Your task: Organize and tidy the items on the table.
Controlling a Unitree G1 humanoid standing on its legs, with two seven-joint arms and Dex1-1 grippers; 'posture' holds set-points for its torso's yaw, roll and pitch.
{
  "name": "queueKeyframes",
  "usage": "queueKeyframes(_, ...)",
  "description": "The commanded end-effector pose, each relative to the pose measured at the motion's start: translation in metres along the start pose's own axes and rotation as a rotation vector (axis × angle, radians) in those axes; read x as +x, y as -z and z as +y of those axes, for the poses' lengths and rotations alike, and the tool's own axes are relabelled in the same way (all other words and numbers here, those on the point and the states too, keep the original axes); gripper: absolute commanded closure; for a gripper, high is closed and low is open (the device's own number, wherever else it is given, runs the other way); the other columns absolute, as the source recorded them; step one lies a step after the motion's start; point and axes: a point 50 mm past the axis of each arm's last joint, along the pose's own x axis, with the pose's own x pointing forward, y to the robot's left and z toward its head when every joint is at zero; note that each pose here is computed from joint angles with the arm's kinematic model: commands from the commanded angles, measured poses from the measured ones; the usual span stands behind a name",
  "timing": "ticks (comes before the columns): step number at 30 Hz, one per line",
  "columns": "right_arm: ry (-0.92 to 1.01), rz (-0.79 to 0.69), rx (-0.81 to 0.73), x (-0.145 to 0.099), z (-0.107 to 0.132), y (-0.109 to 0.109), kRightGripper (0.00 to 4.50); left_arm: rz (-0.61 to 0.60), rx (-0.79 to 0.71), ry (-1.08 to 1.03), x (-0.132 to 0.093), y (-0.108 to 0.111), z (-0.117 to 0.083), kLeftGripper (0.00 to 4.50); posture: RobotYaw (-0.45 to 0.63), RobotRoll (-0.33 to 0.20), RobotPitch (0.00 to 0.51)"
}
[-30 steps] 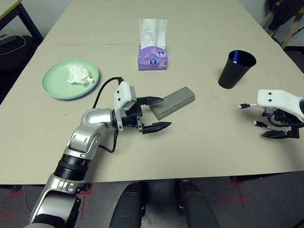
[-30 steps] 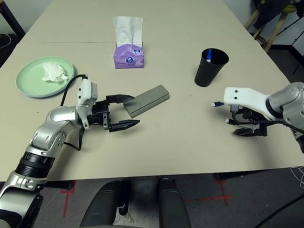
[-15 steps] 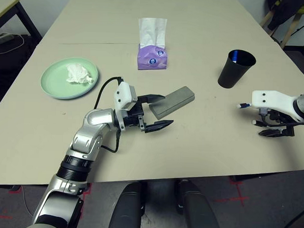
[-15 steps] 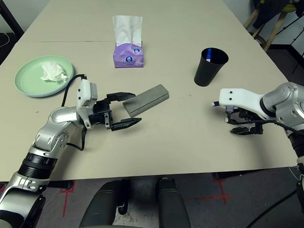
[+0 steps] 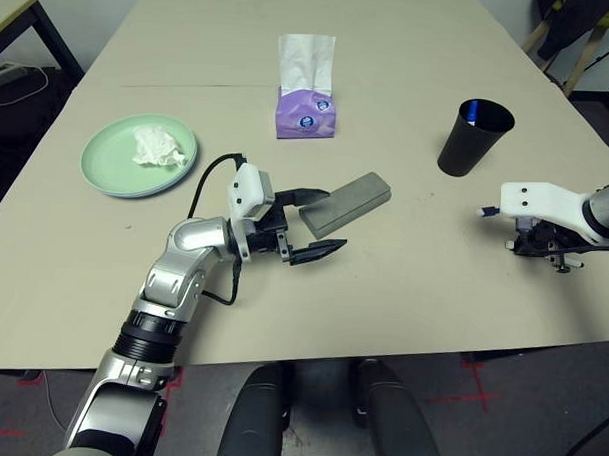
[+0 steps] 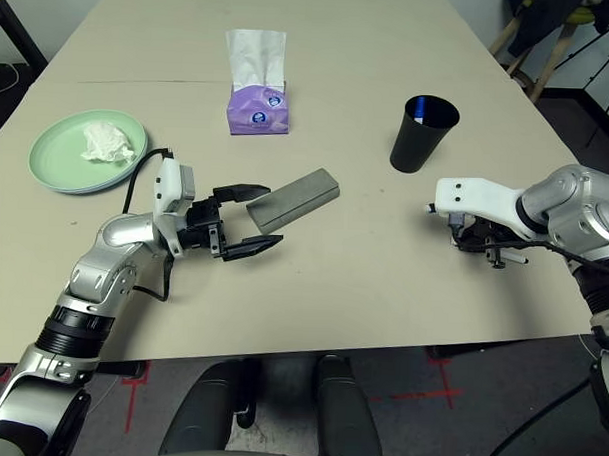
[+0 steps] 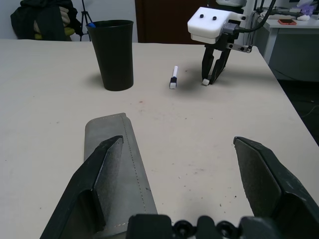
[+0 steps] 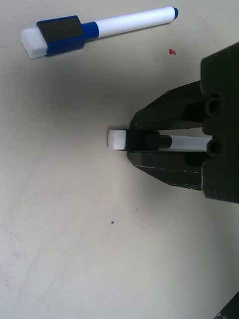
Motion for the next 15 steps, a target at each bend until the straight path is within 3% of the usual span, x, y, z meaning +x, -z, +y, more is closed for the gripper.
queueKeyframes(1,-0.013,-0.040,0.021,-0.001,0.003,-0.004,4.09,0.005,-0.001,0.012,0.000,0.001,-0.003,0.00,0.00,0.000,0.186)
queueKeyframes(7,-0.035,-0.315,0.105,-0.017,0.003,-0.029,4.09,0.012,-0.012,0.018,-0.003,0.000,-0.004,0.00,-0.02,0.000,0.172)
queueKeyframes(15,0.008,-0.863,0.232,-0.047,0.001,-0.061,4.09,0.016,-0.016,-0.008,-0.007,-0.004,0.004,0.00,-0.04,0.000,0.149)
